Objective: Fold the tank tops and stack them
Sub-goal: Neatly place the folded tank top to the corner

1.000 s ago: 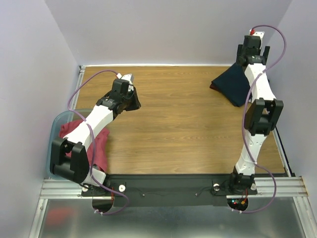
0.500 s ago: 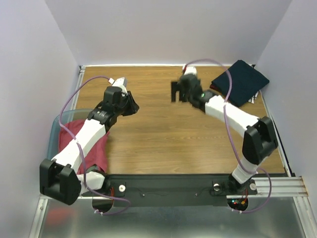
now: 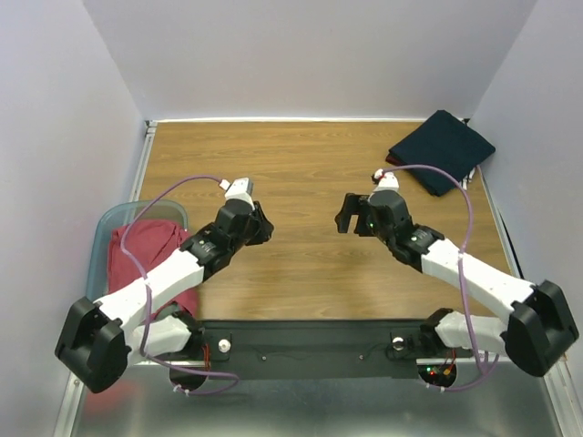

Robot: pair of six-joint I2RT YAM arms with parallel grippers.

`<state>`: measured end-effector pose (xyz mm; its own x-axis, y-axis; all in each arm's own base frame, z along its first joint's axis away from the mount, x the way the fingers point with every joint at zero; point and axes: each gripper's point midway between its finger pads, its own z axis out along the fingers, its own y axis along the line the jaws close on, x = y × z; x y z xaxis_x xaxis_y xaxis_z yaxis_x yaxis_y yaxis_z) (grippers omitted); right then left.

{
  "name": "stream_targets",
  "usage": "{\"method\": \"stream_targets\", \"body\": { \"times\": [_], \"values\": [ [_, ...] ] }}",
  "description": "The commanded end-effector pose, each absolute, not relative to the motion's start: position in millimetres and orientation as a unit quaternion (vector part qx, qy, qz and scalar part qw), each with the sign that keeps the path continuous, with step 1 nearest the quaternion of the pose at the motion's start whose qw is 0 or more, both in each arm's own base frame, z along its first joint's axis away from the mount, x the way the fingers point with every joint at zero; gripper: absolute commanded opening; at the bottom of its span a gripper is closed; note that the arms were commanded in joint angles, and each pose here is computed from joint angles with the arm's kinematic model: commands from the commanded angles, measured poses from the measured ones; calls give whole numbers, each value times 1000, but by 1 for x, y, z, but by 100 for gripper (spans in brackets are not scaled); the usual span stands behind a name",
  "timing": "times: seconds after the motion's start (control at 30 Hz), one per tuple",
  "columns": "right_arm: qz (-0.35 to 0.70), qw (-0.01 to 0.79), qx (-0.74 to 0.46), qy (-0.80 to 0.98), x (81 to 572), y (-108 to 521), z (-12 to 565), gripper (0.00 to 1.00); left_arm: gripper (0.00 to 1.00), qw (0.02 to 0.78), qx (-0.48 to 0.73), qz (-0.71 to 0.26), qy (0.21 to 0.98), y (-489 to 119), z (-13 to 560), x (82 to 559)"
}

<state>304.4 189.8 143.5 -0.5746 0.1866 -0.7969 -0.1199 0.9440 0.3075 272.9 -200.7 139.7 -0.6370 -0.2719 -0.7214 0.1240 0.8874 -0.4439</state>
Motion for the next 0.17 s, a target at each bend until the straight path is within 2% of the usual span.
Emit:
{"method": "stream_targets", "body": {
  "times": [0.0,0.13],
  "values": [
    [213,497,43,840,306,195,172,100,34,487,-82,-245,834,-193,171,282],
    [216,504,54,835,302,190,176,100,34,495,-81,-240,831,-187,178,278]
  ]
}}
